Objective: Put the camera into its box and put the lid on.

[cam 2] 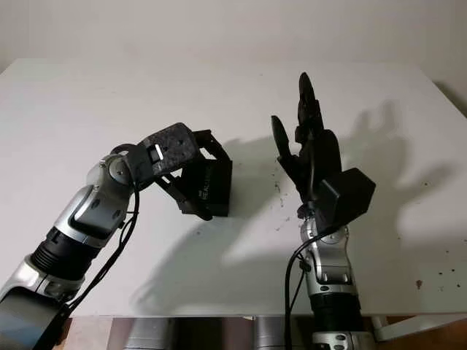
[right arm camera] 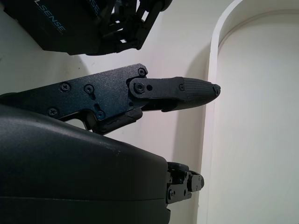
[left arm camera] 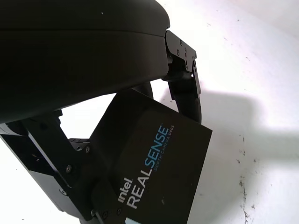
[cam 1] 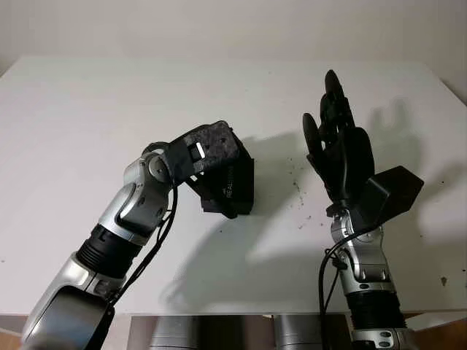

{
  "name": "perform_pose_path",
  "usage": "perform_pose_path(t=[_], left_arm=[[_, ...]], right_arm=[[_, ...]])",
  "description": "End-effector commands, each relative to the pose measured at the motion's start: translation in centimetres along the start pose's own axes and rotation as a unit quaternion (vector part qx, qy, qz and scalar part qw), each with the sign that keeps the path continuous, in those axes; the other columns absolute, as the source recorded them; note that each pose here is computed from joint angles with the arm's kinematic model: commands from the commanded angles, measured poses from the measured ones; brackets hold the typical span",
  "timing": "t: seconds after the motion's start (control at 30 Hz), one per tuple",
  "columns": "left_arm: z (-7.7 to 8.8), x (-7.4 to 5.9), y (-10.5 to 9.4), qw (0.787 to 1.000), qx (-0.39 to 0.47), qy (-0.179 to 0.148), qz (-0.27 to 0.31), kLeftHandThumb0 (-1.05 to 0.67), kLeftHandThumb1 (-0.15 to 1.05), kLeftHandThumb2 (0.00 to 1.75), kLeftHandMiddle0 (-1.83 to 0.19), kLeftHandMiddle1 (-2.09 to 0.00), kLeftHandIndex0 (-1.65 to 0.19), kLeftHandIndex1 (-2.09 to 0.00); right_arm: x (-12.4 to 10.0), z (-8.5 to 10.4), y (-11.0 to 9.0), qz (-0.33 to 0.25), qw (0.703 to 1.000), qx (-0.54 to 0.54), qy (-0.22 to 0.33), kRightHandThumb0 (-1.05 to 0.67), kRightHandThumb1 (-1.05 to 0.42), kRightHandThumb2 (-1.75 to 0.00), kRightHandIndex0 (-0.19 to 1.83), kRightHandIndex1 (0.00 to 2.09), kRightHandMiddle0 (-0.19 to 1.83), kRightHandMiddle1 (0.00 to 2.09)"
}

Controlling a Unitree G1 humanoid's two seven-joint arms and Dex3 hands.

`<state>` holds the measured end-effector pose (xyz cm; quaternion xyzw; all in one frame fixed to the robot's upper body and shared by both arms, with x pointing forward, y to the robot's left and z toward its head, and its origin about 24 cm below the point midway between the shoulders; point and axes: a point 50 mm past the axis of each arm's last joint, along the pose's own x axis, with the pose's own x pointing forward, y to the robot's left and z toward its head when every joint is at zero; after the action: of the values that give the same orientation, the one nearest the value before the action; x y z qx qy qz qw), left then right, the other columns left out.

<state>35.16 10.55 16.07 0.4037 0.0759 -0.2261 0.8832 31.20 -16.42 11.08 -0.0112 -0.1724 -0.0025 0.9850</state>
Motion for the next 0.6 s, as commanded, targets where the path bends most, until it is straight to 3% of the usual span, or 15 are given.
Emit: perform_pose_path(t=[0.0, 0.43, 0.57], left_arm=[[-0.2, 0.3, 0.1, 1.0, -0.006, 0.013, 0.0, -0.11, 0.94, 0.05, -0.37, -1.46, -0.36, -1.31], [-0.3, 0.7, 0.9, 0.998, -0.048, 0.042, -0.012, -0.14, 0.95, 0.05, -0.26, -1.41, -0.33, -1.33], [0.1, 0.9, 1.5, 0.998, -0.044, 0.043, -0.009, -0.12, 0.95, 0.05, -0.25, -1.51, -0.29, -1.38]], right_arm=[[-0.1, 0.3, 0.1, 0.001, 1.0, 0.001, -0.01, -0.66, -1.05, -0.36, -0.07, 0.06, 0.06, 0.06], [-0.2, 0.2, 0.1, 0.0, 1.0, 0.006, -0.008, -0.66, -1.05, -0.36, -0.07, 0.06, 0.06, 0.06], [-0.2, 0.2, 0.1, 0.002, 1.0, 0.006, -0.007, -0.66, -1.05, -0.36, -0.07, 0.05, 0.06, 0.06]])
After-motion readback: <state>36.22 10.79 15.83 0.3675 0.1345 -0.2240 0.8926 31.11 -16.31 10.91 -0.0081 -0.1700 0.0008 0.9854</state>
